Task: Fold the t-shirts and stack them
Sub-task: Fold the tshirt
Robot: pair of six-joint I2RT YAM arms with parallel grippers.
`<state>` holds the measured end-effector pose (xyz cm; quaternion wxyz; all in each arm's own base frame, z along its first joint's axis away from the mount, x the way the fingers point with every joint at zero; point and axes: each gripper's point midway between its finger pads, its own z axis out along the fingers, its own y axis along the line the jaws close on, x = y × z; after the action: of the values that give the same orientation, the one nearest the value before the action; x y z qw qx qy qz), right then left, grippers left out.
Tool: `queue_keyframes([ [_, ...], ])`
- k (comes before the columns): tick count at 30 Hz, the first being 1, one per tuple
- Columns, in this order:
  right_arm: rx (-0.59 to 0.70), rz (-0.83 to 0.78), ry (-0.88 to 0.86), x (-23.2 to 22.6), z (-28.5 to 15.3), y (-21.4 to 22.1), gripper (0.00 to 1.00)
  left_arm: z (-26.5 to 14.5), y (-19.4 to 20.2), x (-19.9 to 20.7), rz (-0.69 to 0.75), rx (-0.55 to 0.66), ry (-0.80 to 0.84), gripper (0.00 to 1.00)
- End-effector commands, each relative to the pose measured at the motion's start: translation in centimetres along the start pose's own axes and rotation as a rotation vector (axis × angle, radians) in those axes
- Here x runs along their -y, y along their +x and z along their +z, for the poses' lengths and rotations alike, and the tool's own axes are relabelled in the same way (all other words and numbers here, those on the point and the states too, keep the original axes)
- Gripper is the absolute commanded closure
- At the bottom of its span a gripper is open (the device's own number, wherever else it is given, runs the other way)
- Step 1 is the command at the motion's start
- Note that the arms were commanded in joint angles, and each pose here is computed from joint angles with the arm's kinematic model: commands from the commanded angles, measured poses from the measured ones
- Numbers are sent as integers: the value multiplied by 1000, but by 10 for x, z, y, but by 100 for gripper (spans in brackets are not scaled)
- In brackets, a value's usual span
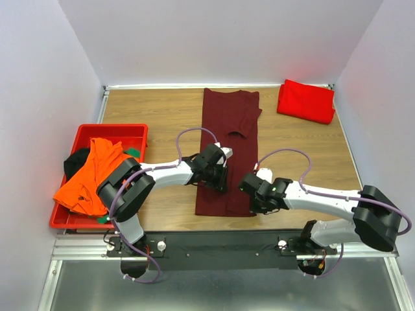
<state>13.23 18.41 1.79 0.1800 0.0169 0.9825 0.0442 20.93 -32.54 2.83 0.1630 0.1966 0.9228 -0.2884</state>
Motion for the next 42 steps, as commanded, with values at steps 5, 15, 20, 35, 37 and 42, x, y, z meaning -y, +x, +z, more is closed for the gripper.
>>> queue_keyframes([
  [5, -1, 20, 2, 11, -7, 7, 88, 10, 17, -15, -11, -43, -49, 65],
  [15, -23, 27, 14, 21, -9, 16, 80, 12, 23, -20, -14, -57, -63, 65],
  [20, -24, 35, 11, 24, -10, 18, 78, 12, 26, -22, -17, -61, -69, 65],
  [35, -14, 62, 26, 34, -21, 18, 98, 14, 30, -26, -18, -69, -78, 66],
  [37, -15, 69, 37, 37, -23, 19, 98, 14, 30, -27, -18, -70, -80, 65],
  [42, -18, 80, 47, 42, -24, 22, 98, 14, 30, -27, -16, -69, -78, 66],
])
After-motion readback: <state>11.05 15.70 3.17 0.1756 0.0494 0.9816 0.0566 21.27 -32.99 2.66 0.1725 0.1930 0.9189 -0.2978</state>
